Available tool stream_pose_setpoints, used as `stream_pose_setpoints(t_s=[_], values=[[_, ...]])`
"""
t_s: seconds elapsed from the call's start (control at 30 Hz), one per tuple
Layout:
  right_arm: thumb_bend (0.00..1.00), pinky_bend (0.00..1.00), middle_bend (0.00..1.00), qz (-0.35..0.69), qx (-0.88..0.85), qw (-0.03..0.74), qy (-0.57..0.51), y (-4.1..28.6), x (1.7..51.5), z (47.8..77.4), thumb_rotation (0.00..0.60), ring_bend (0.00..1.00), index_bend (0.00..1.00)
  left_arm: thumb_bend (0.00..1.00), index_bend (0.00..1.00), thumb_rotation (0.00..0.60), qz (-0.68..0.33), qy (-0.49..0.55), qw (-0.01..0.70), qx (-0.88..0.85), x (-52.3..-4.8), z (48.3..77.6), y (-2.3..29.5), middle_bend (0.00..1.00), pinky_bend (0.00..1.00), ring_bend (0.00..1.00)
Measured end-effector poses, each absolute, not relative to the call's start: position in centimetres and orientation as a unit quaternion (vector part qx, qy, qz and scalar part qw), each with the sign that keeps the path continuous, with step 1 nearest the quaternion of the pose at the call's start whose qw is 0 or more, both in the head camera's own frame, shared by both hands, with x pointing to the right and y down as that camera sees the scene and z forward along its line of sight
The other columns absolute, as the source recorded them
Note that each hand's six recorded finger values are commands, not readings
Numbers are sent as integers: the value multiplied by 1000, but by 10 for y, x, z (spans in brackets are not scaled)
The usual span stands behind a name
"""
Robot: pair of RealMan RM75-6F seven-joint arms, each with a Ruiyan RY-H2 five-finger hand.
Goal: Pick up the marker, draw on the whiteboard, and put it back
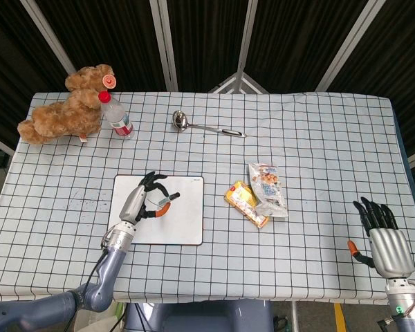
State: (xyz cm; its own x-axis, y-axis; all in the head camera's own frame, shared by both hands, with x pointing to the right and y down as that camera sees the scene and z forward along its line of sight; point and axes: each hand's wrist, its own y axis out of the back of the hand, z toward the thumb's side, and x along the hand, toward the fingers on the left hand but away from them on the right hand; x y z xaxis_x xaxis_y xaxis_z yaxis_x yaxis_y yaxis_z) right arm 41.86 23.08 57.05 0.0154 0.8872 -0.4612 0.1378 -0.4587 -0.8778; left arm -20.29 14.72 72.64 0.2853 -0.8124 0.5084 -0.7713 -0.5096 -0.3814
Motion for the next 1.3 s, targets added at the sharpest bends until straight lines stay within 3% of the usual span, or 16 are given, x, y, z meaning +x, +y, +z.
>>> stream_pose_setpoints(t_s=[0.6, 1.03, 1.3], values=[[350, 0, 0, 574, -632, 328, -405, 231, 419, 570, 600, 0, 0, 511, 717, 600, -346, 490, 35, -800, -207, 731, 149, 177, 47, 25], [351, 0, 0, 575, -630, 330, -404, 232, 418, 570, 600, 0, 0, 511, 717, 600, -371, 489, 31, -789, -234, 731, 159, 178, 47, 24], [351, 0, 0, 576, -628, 331, -405, 232, 418, 570, 600, 0, 0, 511, 717, 600, -344, 508, 9, -790, -244, 712, 159, 178, 47, 24]])
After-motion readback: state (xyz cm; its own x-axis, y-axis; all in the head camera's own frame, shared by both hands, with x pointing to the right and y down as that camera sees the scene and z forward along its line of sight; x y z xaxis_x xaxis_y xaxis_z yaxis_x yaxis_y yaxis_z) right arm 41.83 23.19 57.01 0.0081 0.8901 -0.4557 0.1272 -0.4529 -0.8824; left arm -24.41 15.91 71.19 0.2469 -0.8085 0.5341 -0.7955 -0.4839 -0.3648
